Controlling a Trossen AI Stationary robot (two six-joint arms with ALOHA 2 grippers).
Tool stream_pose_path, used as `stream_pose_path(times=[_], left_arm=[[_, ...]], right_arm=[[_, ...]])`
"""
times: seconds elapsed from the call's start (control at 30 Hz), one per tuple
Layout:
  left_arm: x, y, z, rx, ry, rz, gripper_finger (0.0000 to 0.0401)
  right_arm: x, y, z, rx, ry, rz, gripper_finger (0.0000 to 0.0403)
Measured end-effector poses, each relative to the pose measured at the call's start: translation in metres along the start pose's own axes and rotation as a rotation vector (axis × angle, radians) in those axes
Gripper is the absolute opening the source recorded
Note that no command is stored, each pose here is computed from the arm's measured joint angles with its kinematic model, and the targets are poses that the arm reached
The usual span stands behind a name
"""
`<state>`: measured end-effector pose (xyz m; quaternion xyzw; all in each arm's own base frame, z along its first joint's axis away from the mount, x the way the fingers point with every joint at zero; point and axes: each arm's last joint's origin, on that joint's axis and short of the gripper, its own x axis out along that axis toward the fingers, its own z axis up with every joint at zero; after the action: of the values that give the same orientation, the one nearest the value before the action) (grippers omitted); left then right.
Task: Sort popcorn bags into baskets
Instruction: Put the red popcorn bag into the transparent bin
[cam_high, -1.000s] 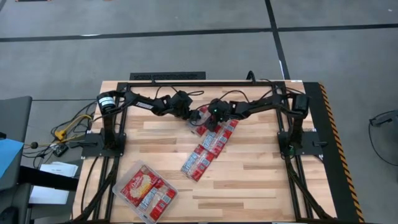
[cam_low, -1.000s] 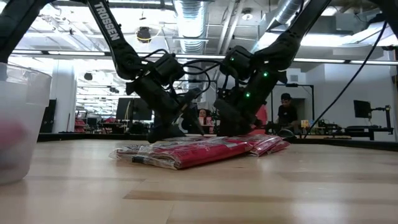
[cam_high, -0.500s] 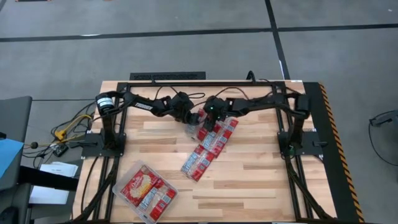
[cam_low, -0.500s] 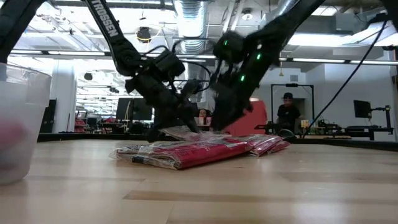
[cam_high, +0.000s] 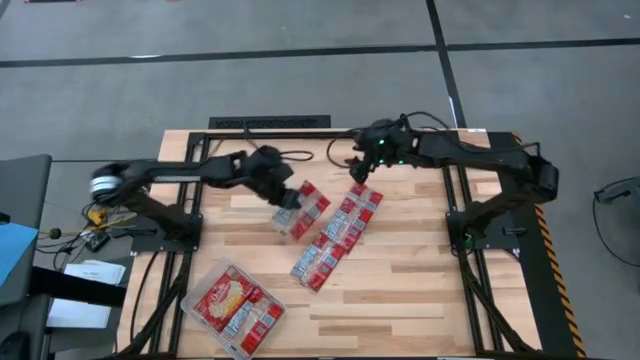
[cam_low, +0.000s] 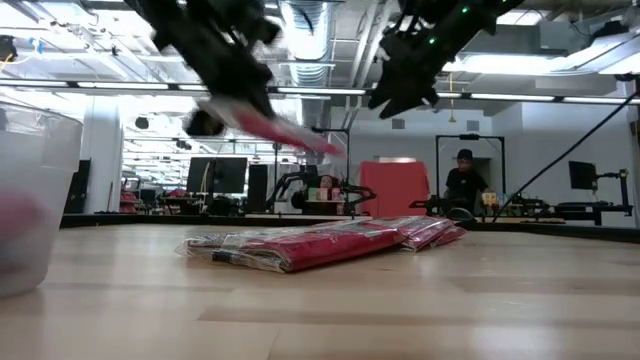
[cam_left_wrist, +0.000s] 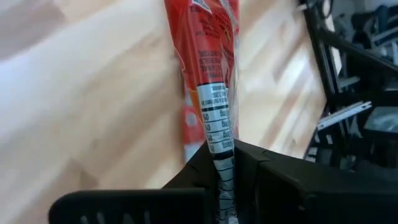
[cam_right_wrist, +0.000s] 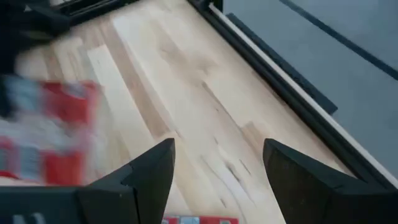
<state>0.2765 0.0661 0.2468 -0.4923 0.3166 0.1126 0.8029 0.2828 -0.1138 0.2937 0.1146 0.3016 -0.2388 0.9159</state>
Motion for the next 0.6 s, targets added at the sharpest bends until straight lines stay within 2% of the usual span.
stream_pose_path(times=[0.13,0.27,0.43,0.6], left_arm=[[-0.043,-0.036,-0.043,-0.022,-0.045,-0.021,0.0004],[-0.073,-0.058,-0.088,-0.066,-0.079,-0.046,0.0005],[-0.083,-0.077,-0.141,-0.163,-0.093,-0.08,0.0004],[-0.077,-0.089,-0.196,-0.243,-0.052,-0.093,0.0006]], right_arm=[[-0.008,-0.008,-0.002,0.01,0.035,-0.021,0.027],[-0.005,-0.008,-0.006,-0.01,0.068,-0.026,0.027],[0.008,-0.005,-0.011,-0.025,0.113,-0.017,0.027],[0.015,0.0,-0.014,-0.04,0.131,-0.005,0.027]])
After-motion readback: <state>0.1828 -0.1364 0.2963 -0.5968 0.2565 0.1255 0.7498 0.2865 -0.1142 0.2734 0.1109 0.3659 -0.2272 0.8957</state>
